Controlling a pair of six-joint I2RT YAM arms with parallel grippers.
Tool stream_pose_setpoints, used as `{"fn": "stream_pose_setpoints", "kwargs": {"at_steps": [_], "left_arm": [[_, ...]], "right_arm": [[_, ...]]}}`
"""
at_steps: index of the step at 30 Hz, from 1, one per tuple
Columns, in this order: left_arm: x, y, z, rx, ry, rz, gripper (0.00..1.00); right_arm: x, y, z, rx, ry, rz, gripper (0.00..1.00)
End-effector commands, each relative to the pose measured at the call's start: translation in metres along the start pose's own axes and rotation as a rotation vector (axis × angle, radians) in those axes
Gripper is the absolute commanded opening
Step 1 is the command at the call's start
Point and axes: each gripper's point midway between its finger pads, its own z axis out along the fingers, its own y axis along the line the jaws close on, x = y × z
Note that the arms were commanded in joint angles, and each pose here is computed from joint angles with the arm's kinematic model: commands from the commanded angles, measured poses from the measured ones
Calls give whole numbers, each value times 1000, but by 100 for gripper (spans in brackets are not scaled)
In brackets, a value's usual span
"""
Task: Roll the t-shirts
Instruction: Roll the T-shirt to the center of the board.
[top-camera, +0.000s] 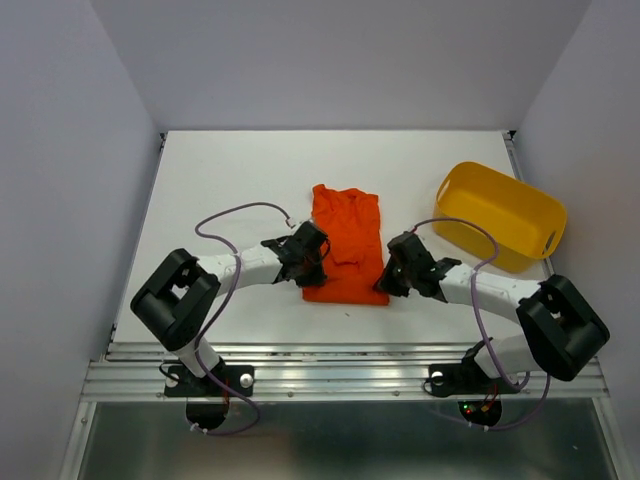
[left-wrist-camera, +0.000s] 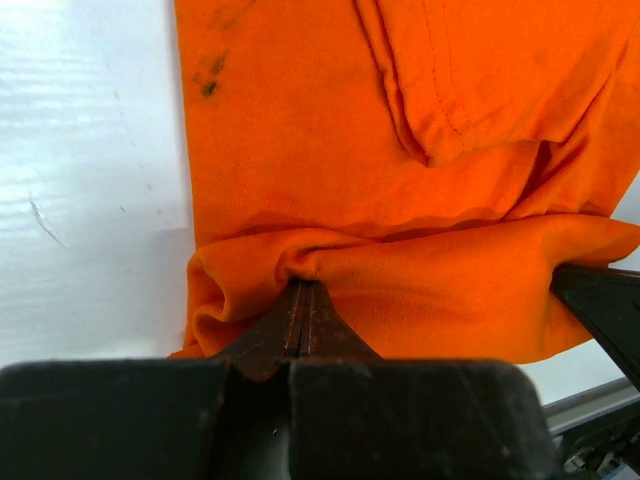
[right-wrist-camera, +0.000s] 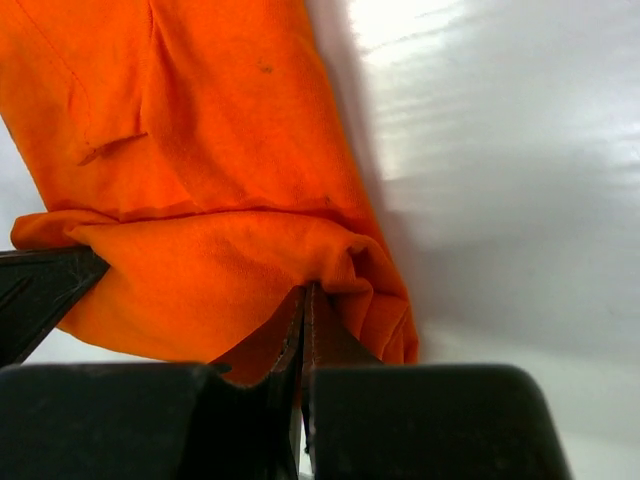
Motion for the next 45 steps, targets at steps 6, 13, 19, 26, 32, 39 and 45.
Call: {"fn": "stream_pose_setpoints", "kwargs": {"at_steps": [6,13,19,26,32,39,45], "left_arm": [[-6,2,-38,-32,-68,-33,0],[-15,-15,-75,52,-115,-48,0],[13,-57,-66,204,-17,-31,0],[20,-52,-31,177,-14,-38,0],[33,-30,0,87,22,-14,0],[16,-31,-14,73,-38,14,0],[-20,-31,-60,76,-164,19,0]], "right_arm": [[-7,-12,-25,72,-29,-34,1],[-27,37,-47,-46,-73,-80,1],[-9,80,-36,-118,-34,-119,1],[11,56,3,-30,8,-83,1],[28,25,28,73,51,-98,1],[11,34,8,53,-5,-116,1],[-22,38,-39,52,-142,-135,7]]}}
